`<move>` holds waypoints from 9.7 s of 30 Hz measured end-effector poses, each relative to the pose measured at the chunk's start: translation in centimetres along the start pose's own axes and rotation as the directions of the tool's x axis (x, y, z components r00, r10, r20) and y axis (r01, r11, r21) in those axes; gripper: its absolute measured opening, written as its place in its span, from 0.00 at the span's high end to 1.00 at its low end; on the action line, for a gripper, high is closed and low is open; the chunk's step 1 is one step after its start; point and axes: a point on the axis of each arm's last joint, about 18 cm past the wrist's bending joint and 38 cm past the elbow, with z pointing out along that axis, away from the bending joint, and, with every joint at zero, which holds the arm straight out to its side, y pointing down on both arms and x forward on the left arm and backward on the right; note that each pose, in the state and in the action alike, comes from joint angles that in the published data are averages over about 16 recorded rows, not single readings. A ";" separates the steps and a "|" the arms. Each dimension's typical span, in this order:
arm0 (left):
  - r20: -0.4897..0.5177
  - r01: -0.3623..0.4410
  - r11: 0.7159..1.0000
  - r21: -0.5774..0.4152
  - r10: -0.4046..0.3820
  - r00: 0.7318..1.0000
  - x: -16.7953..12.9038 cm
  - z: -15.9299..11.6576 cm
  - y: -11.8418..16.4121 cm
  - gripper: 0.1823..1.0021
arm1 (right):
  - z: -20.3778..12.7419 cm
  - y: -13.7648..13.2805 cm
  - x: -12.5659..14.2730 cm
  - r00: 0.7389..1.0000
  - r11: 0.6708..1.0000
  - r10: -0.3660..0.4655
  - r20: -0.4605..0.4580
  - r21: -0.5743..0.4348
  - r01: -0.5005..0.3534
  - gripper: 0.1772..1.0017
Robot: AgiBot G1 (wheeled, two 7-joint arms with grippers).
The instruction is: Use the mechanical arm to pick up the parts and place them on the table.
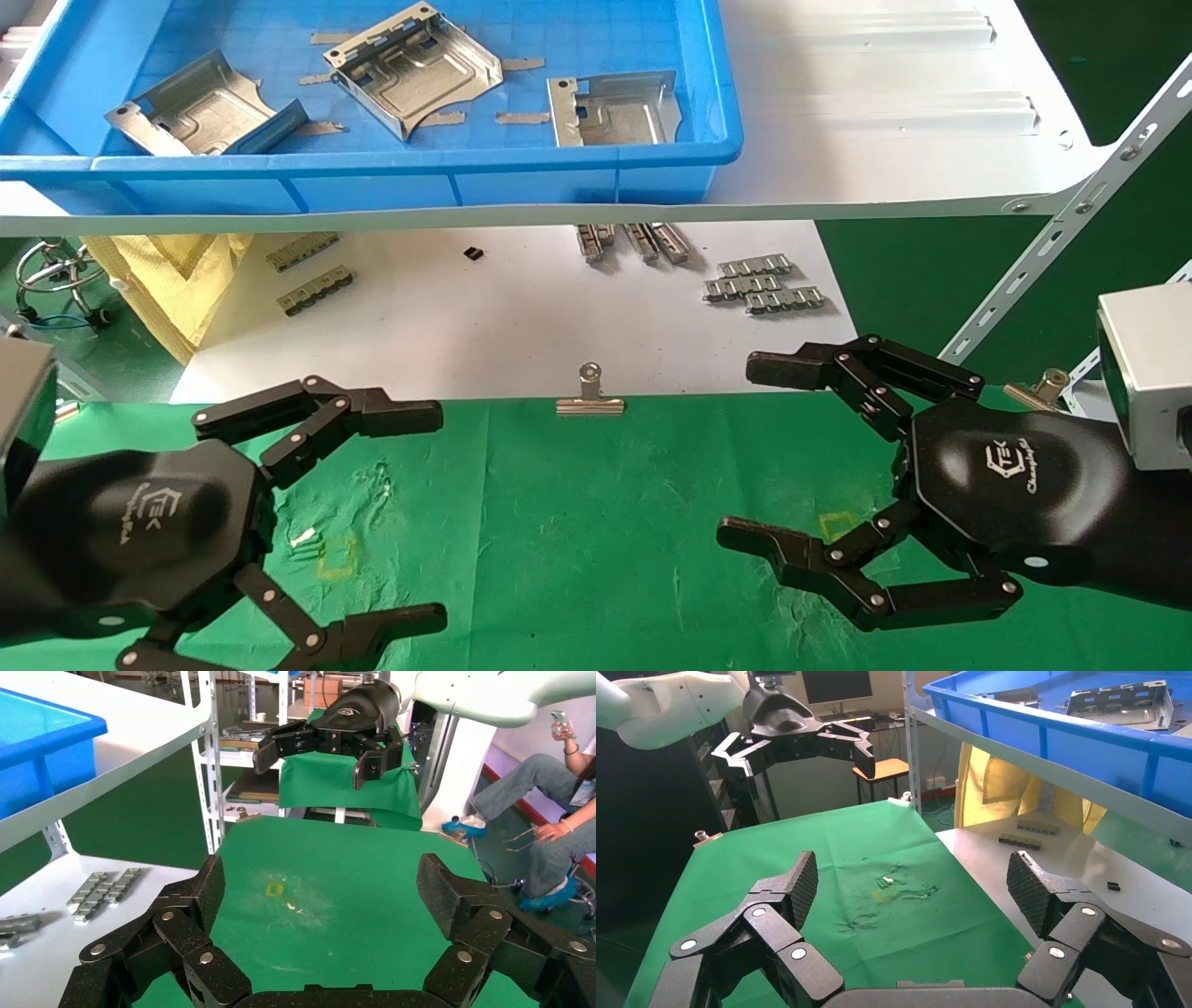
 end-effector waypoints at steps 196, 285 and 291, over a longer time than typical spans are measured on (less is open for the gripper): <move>-0.139 -0.430 0.677 -0.597 0.441 0.887 -12.2 -7.1 10.9 0.85 | 0.0 0.0 0.0 1.000 1.000 0.000 0.000 0.000 0.000 0.00; 0.014 -0.007 1.000 -0.007 0.007 1.000 -0.9 -0.2 0.6 0.00 | 0.0 0.0 0.0 1.000 1.000 0.000 -0.001 0.000 0.000 0.00; -0.001 -0.004 1.000 0.000 0.004 1.000 0.0 0.0 0.0 0.00 | 0.0 0.0 0.0 1.000 1.000 0.000 -0.001 0.000 0.000 0.00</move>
